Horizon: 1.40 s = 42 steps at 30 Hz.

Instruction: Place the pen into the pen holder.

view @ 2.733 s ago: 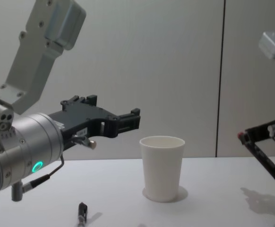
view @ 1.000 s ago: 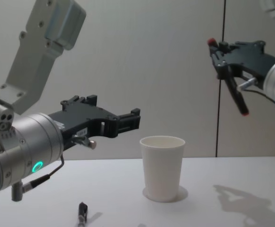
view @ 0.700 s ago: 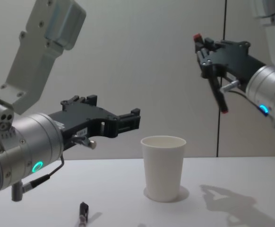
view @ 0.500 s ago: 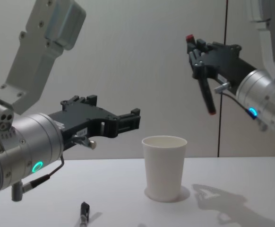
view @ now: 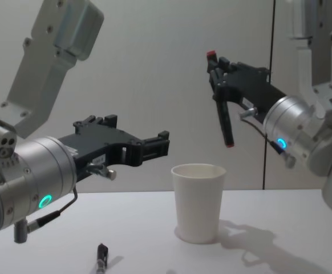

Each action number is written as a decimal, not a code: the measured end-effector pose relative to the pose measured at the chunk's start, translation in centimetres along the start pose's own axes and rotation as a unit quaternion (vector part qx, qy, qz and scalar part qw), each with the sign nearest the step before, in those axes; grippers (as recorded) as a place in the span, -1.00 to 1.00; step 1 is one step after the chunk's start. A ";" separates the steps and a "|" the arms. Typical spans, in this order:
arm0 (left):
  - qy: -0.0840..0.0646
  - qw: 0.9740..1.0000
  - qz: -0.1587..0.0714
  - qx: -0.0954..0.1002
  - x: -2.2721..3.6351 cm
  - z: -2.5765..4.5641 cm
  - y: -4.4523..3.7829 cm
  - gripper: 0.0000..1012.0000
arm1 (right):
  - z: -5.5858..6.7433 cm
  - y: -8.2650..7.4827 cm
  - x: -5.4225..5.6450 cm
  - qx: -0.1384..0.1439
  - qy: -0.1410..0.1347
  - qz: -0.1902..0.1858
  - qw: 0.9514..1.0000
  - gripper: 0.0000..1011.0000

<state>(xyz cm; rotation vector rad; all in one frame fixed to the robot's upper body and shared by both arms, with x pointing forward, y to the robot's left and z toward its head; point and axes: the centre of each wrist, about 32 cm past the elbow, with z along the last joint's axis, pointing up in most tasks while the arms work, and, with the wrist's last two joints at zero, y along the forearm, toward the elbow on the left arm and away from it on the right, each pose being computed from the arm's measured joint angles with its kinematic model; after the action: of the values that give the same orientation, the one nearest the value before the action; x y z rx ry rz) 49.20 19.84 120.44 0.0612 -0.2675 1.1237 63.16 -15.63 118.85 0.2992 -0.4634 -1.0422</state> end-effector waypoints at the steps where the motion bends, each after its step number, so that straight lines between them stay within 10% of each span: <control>1: 0.000 1.000 0.000 0.000 0.00 0.00 0.00 0.98 | -0.1 0.1 -0.1 -0.001 0.003 0.001 1.000 -0.70; 42: 0.000 1.000 0.000 0.000 0.00 0.00 0.00 0.98 | -1.2 -0.1 -2.0 -0.052 0.070 0.044 0.995 -0.49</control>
<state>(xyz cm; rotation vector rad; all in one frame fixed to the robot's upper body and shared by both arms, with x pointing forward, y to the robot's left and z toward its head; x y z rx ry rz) 49.20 19.84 120.44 0.0611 -0.2675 1.1237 62.88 -13.89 117.30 0.2553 -0.2926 -0.9486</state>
